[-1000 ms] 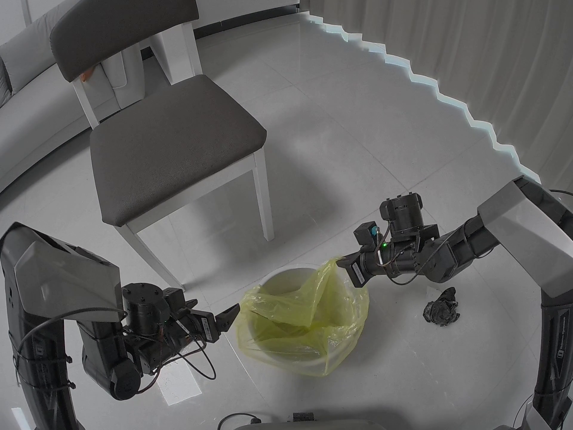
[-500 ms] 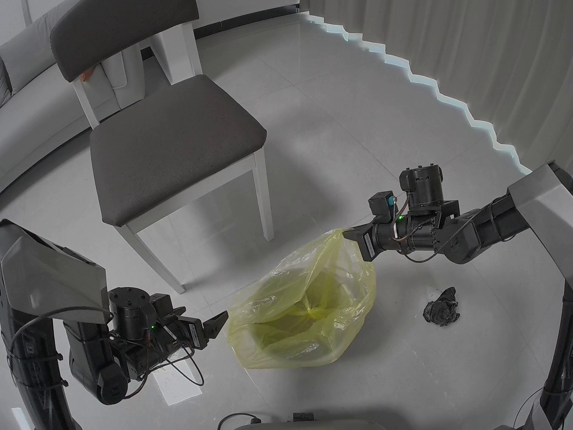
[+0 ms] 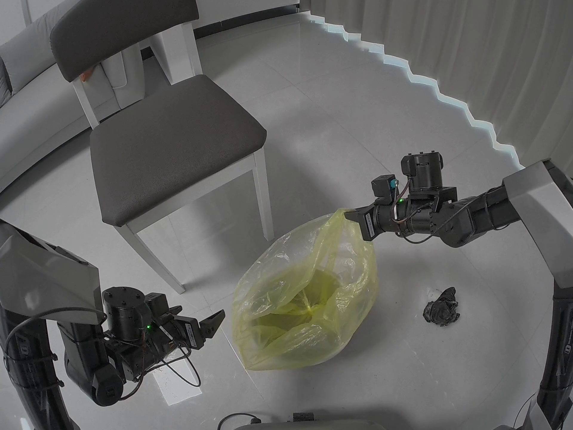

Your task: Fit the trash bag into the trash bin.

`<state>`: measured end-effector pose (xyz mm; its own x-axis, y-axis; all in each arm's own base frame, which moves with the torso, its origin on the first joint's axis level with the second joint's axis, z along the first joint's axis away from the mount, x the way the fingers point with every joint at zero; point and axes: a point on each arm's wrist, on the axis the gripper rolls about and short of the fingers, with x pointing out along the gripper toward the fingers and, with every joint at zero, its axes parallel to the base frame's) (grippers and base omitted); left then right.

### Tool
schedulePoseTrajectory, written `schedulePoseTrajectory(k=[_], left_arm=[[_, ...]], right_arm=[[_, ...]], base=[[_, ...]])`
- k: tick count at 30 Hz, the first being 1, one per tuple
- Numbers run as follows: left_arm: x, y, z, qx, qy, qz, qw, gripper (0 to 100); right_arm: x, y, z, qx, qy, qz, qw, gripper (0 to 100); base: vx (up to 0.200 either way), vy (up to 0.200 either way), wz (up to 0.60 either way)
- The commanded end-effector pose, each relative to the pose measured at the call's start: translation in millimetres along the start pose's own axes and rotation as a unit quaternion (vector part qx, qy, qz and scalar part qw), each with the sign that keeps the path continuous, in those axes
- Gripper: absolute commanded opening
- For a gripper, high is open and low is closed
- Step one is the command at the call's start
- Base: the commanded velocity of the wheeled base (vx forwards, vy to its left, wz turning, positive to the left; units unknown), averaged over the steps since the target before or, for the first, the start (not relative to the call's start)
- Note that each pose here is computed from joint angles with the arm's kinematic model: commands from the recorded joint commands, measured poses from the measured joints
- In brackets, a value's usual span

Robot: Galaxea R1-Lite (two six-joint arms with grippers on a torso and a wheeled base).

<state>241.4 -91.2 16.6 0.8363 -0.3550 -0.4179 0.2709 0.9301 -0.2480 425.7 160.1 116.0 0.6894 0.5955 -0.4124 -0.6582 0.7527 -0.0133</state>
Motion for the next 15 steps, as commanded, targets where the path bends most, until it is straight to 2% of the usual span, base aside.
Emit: schedulePoseTrajectory(k=[1, 2, 9, 15], left_arm=[[-3.0, -2.1, 4.0, 0.002, -0.014, -0.001, 0.9999, 100], [-4.0, -2.0, 3.5, 0.002, -0.013, -0.001, 0.9999, 100], [-0.3, -1.3, 4.4, -0.001, -0.016, -0.002, 0.9999, 100], [23.9, -2.9, 3.9, -0.014, -0.024, -0.008, 0.9996, 100]], right_arm=[[26.5, -7.2, -15.6, 0.012, 0.026, 0.006, 0.9996, 0], [28.1, -6.2, -15.6, 0.013, 0.028, 0.008, 0.9995, 100], [32.7, -3.2, -24.4, 0.032, 0.045, 0.012, 0.9984, 100], [17.0, -1.8, -27.9, 0.035, 0.059, 0.009, 0.9976, 100]], base=[[0.0, 0.0, 0.0], [0.0, 0.0, 0.0], [0.0, 0.0, 0.0], [0.0, 0.0, 0.0]])
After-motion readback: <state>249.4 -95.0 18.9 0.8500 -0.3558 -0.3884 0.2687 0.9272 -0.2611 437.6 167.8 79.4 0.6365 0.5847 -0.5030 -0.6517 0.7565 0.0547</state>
